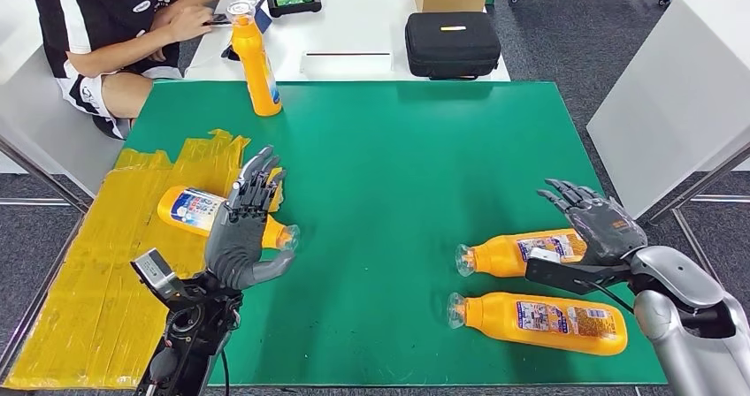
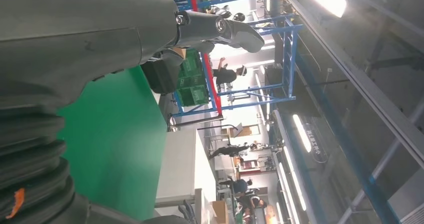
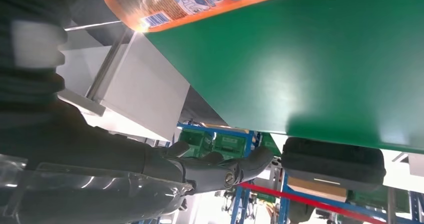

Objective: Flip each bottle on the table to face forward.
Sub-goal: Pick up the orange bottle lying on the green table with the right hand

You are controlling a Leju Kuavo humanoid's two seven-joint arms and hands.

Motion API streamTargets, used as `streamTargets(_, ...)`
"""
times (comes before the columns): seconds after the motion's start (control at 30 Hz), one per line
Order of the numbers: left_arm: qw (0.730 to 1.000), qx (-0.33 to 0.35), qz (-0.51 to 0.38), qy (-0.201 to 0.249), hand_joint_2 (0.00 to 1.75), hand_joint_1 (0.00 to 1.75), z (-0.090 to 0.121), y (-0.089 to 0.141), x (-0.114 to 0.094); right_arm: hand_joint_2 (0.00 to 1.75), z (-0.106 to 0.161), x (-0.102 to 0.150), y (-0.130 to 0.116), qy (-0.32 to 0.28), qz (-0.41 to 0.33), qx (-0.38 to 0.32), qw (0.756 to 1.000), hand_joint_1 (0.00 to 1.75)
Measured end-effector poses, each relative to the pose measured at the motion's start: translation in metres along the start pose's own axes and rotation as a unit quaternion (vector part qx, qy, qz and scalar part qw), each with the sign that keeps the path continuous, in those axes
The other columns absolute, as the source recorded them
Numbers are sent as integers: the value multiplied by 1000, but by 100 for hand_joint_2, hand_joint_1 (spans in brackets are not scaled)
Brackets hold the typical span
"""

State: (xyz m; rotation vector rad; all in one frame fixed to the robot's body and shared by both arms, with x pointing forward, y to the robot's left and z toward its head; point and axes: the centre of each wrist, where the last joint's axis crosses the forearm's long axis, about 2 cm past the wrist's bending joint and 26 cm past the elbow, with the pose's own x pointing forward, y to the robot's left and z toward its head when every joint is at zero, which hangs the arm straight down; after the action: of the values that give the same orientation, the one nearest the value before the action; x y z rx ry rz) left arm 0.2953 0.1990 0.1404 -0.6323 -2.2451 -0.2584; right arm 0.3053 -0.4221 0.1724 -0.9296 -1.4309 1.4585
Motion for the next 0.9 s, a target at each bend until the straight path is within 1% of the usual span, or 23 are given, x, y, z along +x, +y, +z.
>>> streamTargets(0.33,1000,1,1,1,175,0,0,0,-1,175,-2,-3,1,5,0,9,1000,0)
streamTargets(0.57,1000,0,2,7,175,0,-2,-1,-2,175,-27,-17,-1,21,-30,48,998,0)
streamTargets(0.7,1000,2,1,11,175,0,-3,-1,-3,175,-40,-21,7,39,-35,77,996,0)
streamTargets(0.9,1000,3,2,17,175,0,-6,-2,-4,175,-45,-25,25,65,-40,109,991,0)
